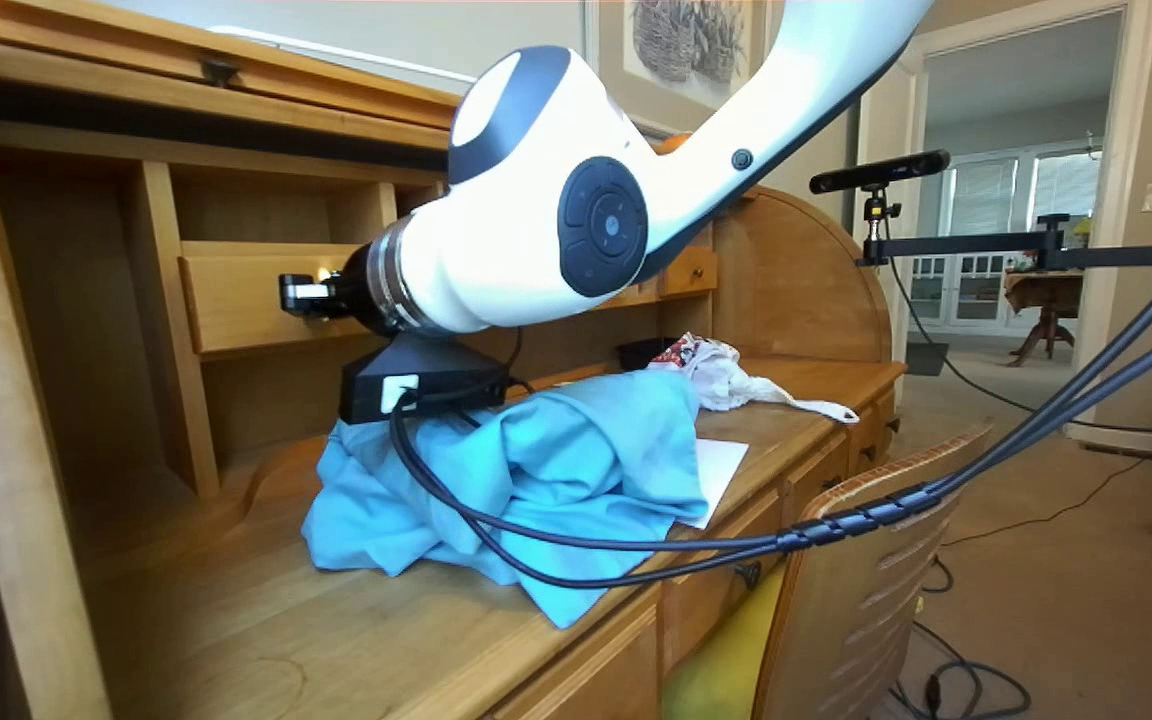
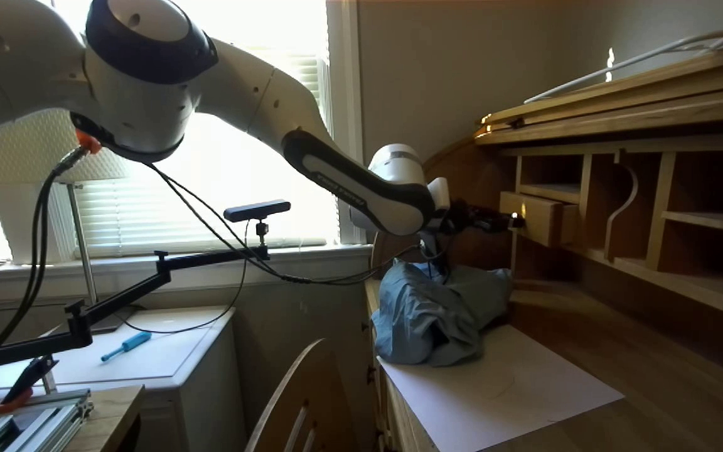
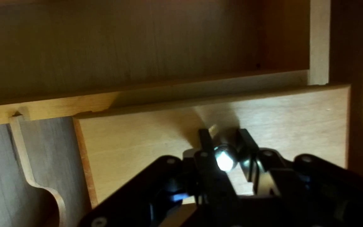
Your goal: Pull open the drawer
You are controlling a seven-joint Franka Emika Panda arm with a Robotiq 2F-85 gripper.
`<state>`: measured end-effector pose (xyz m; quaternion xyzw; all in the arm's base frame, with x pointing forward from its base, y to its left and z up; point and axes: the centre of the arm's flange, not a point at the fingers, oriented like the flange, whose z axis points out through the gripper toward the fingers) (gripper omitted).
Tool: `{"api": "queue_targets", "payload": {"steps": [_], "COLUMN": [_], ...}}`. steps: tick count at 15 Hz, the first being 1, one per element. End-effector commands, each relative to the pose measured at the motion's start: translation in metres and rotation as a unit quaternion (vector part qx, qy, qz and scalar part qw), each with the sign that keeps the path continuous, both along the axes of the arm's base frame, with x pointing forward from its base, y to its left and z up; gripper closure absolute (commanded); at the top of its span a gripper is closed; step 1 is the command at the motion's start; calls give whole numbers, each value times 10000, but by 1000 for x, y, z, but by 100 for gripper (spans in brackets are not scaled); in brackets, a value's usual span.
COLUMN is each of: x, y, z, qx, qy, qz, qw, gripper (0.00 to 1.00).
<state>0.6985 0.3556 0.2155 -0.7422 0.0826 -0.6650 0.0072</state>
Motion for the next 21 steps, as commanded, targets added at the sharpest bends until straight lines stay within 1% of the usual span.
{"api": "queue_targets", "payload": {"steps": [1, 3, 7, 11, 14, 16, 21], "x": [-38, -40, -44, -44, -53, -53, -45], "y": [30, 31, 34, 31, 35, 36, 33], "z": [9, 2, 5, -6, 9, 11, -12], "qx": [80, -46, -57, -207, -62, -52, -395], "qy": [33, 63, 6, 25, 82, 40, 34], "qz": [457, 503, 573, 582, 701, 722, 603], "qw": [9989, 9987, 9983, 9981, 9975, 9974, 9974], "gripper": [94, 94, 94, 94, 94, 94, 94]}}
